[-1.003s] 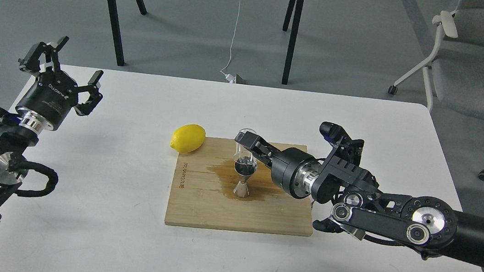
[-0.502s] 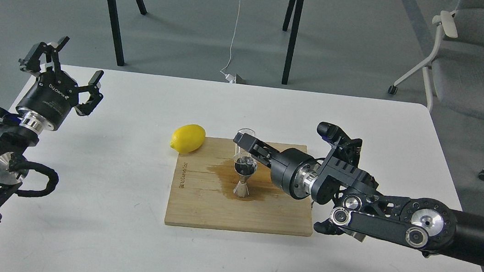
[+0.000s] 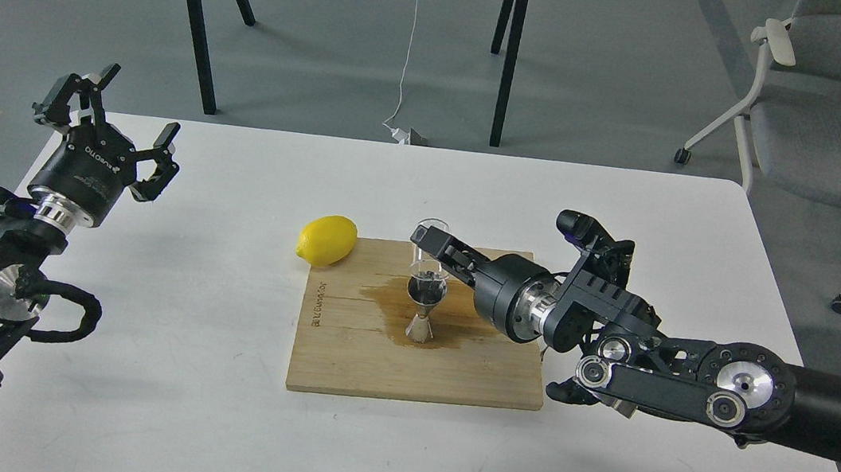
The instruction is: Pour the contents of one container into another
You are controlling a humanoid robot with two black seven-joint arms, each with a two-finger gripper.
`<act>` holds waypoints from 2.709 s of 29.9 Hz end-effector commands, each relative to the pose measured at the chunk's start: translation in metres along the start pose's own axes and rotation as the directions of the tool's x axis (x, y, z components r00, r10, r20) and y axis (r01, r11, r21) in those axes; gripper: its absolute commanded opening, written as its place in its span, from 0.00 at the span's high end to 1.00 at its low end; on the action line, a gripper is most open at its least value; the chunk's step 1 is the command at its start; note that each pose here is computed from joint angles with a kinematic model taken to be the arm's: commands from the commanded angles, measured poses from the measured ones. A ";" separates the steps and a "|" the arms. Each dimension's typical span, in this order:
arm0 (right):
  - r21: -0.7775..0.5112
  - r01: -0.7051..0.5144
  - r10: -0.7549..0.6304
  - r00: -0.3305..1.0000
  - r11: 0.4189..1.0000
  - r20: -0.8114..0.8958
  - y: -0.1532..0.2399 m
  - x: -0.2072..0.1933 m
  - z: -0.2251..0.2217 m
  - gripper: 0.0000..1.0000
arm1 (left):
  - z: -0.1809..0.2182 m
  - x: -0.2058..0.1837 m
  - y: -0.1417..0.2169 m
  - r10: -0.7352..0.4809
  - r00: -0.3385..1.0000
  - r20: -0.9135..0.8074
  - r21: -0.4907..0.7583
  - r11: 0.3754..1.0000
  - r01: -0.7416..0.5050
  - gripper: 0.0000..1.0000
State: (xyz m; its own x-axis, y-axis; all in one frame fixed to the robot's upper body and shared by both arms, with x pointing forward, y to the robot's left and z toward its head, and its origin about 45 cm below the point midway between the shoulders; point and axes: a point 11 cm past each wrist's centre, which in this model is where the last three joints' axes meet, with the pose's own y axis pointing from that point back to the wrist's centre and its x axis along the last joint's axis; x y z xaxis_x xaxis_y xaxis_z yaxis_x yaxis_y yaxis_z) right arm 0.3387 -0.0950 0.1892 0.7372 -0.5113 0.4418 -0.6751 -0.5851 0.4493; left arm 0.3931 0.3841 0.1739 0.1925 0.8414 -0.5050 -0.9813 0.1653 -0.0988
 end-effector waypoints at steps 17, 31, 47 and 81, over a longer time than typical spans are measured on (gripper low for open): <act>-0.054 -0.210 0.147 0.459 0.976 0.876 0.031 0.069 0.032 0.56 | 0.000 0.001 0.000 0.002 1.000 0.001 0.000 1.000 -0.002 0.02; -0.131 -0.436 0.099 -0.096 0.890 0.990 0.103 0.123 0.109 0.56 | -0.002 0.000 0.001 0.002 1.000 -0.002 0.003 1.000 -0.002 0.02; -0.114 -0.510 -0.143 -0.437 0.853 0.888 0.132 0.101 0.157 0.56 | 0.001 0.003 0.002 0.006 1.000 0.004 0.002 1.000 -0.006 0.02; -0.417 -0.383 -0.045 -0.779 0.825 0.626 0.127 0.057 0.273 0.54 | -0.004 0.003 0.005 0.009 1.000 -0.001 0.010 1.000 -0.009 0.02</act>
State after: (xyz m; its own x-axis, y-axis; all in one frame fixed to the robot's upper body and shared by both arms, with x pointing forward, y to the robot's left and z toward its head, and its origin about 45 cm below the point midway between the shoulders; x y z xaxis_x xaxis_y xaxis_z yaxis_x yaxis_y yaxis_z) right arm 0.3019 -0.3764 0.0654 -0.5044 0.0417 -0.8625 -0.8634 -0.0121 0.5043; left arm 0.3892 0.3852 0.1687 0.1842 0.8421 -0.5069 -0.9828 0.1632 -0.0860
